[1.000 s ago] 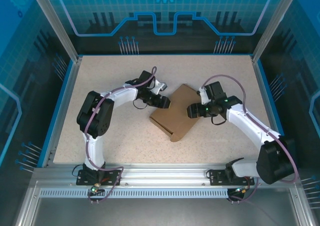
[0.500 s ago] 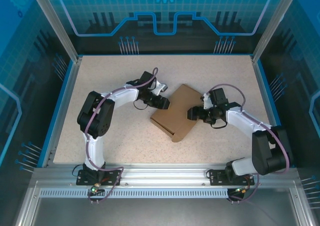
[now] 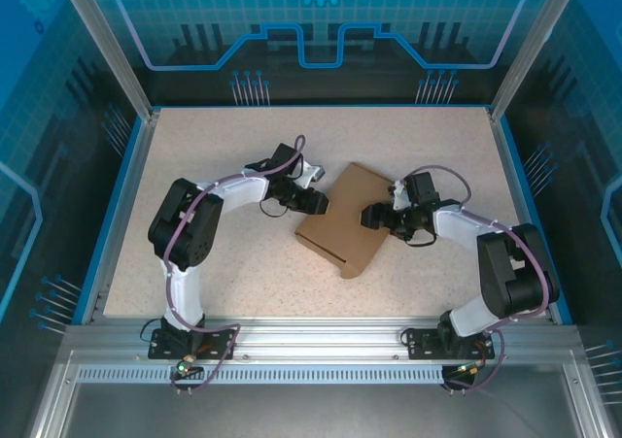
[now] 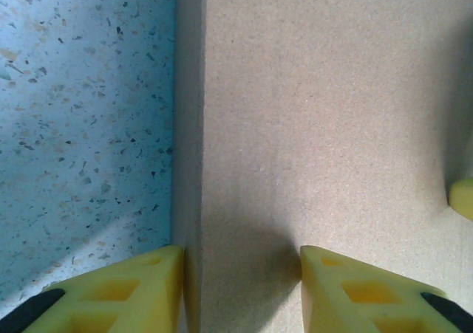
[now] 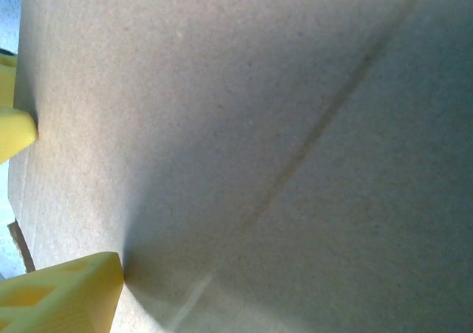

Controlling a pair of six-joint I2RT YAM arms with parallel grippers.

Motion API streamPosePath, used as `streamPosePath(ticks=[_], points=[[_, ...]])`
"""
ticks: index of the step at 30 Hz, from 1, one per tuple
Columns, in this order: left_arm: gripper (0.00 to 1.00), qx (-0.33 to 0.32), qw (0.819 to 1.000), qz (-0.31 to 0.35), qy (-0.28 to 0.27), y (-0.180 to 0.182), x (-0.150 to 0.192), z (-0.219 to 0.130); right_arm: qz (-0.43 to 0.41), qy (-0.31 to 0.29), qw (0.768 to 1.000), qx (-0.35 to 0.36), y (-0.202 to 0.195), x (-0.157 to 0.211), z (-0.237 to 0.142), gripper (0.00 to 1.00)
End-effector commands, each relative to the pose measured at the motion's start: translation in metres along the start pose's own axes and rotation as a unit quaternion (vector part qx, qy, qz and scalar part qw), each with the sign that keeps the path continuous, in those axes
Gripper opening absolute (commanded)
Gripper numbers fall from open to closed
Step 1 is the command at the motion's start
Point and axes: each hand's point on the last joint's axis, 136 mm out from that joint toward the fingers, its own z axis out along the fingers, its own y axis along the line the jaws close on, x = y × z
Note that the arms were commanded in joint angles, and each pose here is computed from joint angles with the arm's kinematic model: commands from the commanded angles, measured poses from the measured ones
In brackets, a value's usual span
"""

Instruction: Fold the paper box

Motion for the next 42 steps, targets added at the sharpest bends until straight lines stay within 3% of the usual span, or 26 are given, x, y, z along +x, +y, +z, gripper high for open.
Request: streamPosePath(ticks=[1, 14, 42], points=[[0.42, 0.002, 0.999, -0.027, 0.040, 0.001, 0.030, 0.009, -0.002, -0.006, 0.999, -0.051, 0.015, -0.003, 0.003, 0.84], [0.43, 0.021, 0.999, -0.030, 0.039, -0.008, 0.034, 0.011, -0.034, -0.065, 0.992, -0.105, 0.054, -0.018, -0.034, 0.80], [0.51, 0.046, 0.998, -0.011, 0.046, -0.028, 0.036, 0.022, -0.083, -0.094, 0.987, -0.100, 0.084, -0.019, -0.066, 0.74]])
